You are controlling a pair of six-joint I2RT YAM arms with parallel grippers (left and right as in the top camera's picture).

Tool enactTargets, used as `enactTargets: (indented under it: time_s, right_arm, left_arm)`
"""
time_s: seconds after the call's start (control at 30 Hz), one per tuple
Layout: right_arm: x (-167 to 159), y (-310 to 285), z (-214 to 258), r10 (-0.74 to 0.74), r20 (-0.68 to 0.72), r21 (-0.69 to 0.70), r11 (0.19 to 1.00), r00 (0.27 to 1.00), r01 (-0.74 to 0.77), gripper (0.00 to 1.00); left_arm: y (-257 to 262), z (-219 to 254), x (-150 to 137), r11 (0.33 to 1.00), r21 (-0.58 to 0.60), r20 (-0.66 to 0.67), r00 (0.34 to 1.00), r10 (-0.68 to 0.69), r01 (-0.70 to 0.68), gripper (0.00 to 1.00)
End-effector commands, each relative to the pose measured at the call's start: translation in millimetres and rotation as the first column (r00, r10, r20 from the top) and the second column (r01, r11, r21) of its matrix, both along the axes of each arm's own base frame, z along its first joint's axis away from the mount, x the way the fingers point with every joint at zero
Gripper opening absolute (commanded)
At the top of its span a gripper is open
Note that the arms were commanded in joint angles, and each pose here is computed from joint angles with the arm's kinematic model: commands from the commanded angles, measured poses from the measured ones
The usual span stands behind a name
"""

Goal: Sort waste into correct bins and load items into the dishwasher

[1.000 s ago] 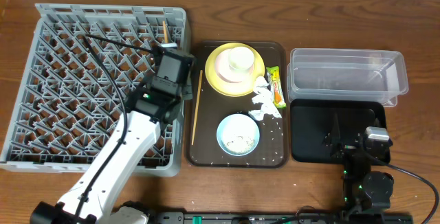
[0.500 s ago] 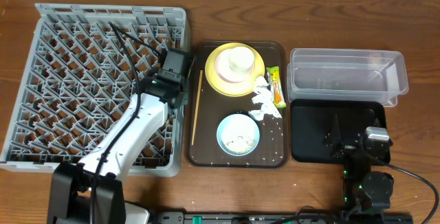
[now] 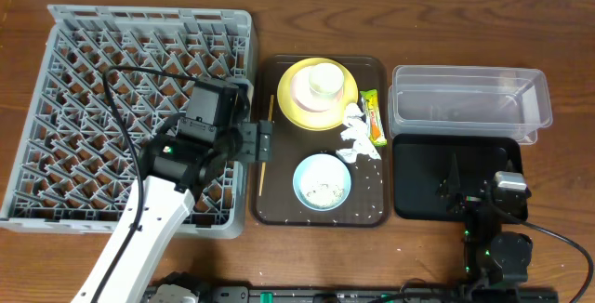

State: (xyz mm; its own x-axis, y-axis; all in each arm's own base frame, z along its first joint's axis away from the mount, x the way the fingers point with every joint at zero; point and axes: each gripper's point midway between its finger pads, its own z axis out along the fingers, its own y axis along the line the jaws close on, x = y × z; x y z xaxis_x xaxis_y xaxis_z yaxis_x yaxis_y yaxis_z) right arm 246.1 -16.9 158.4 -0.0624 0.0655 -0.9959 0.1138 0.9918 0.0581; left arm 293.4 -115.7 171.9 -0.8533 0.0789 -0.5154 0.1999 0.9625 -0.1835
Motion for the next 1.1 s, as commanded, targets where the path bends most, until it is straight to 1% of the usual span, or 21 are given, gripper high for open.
enactTargets:
  time_s: [0.0, 0.03, 0.1, 0.13, 0.27, 0.33, 0.4, 0.43, 0.47, 0.5, 0.53, 0.57, 0.6, 0.67, 0.83, 0.9, 1.07]
  right_arm:
    - [-0.2, -0.2, -1.0, -0.006, -0.002, 0.009, 1.000, 1.000, 0.006, 0.99]
    - [-0.2, -0.2, -1.0, -0.006, -0.002, 0.009, 1.000, 1.000, 0.006, 0.99]
    - [-0.2, -0.2, -1.0, -0.006, -0.002, 0.009, 1.000, 1.000, 0.006, 0.99]
    - [-0.2, -0.2, -1.0, -0.006, -0.002, 0.009, 1.000, 1.000, 0.006, 0.99]
    - [-0.2, -0.2, -1.0, -0.006, -0.002, 0.009, 1.000, 1.000, 0.006, 0.99]
    - [-0.2, -0.2, -1.0, -0.006, -0.002, 0.009, 1.000, 1.000, 0.006, 0.99]
    - [-0.2, -0.2, -1.0, -0.006, -0.002, 0.009, 1.000, 1.000, 0.006, 0.99]
    - [-0.2, -0.2, -1.0, -0.006, -0.002, 0.009, 1.000, 1.000, 0.006, 0.99]
    - [-0.2, -0.2, -1.0, -0.006, -0.002, 0.009, 1.000, 1.000, 0.006, 0.99]
    - [-0.2, -0.2, -1.0, -0.006, -0.002, 0.009, 1.000, 1.000, 0.006, 0.99]
    - [-0.2, -0.2, -1.0, -0.006, -0.002, 0.009, 1.000, 1.000, 0.006, 0.99]
    - [-0.2, -0.2, -1.0, -0.006, -0.002, 0.009, 1.000, 1.000, 0.006, 0.99]
    - [-0.2, -0.2, -1.0, -0.006, -0.002, 0.009, 1.000, 1.000, 0.006, 0.99]
    - [-0.2, -0.2, -1.0, -0.006, -0.002, 0.009, 1.000, 1.000, 0.006, 0.99]
    - [-0.2, -0.2, -1.0, -0.006, -0.002, 0.009, 1.000, 1.000, 0.006, 0.99]
    - [-0.2, -0.2, -1.0, -0.006, -0.002, 0.009, 1.000, 1.000, 0.006, 0.99]
    - [-0.2, -0.2, -1.0, -0.006, -0.002, 0.009, 1.000, 1.000, 0.006, 0.99]
  left_arm:
    - [-34.7, -9.0, -23.5, 0.978, -0.176, -0.130, 0.983, -0.132, 0.108, 0.50]
    - [-33.9, -14.4, -25.7, 0.980, -0.171, -0.155, 0.979, -0.130, 0.103, 0.34]
    - [-34.5, -31.1, -30.5, 0.983, -0.155, -0.224, 0.966, -0.133, 0.099, 0.11]
    - [-37.4, -37.9, -32.3, 0.983, -0.149, -0.247, 0.959, -0.142, 0.107, 0.08]
    - [-59.7, -63.3, -38.9, 0.977, -0.124, -0.311, 0.928, -0.206, 0.175, 0.08]
    - [-64.6, -76.2, -38.1, 0.981, -0.069, -0.324, 0.926, -0.195, 0.183, 0.08]
    - [-59.6, -90.3, -33.9, 0.991, 0.032, -0.331, 0.937, -0.113, 0.131, 0.08]
    - [-54.8, -99.2, -30.7, 0.991, 0.109, -0.324, 0.945, -0.043, 0.082, 0.08]
    - [-51.6, -103.1, -29.1, 0.987, 0.150, -0.315, 0.949, -0.010, 0.060, 0.08]
    - [-44.8, -108.3, -24.9, 0.975, 0.222, -0.287, 0.957, 0.042, 0.024, 0.08]
    - [-39.6, -111.2, -21.4, 0.963, 0.271, -0.263, 0.962, 0.075, -0.002, 0.08]
    - [-33.7, -113.1, -17.5, 0.949, 0.315, -0.235, 0.966, 0.107, -0.029, 0.10]
    - [-26.7, -115.3, -12.2, 0.932, 0.357, -0.204, 0.968, 0.143, -0.063, 0.17]
    - [-21.9, -121.2, -4.9, 0.919, 0.386, -0.184, 0.970, 0.162, -0.080, 0.26]
    - [-19.7, -151.2, 1.7, 0.905, 0.425, -0.226, 0.963, 0.145, -0.036, 0.28]
    - [-19.8, -166.1, 3.0, 0.897, 0.441, -0.245, 0.960, 0.137, -0.015, 0.31]
    - [-13.0, -182.8, 7.8, 0.892, 0.452, -0.262, 0.951, 0.166, -0.031, 0.31]
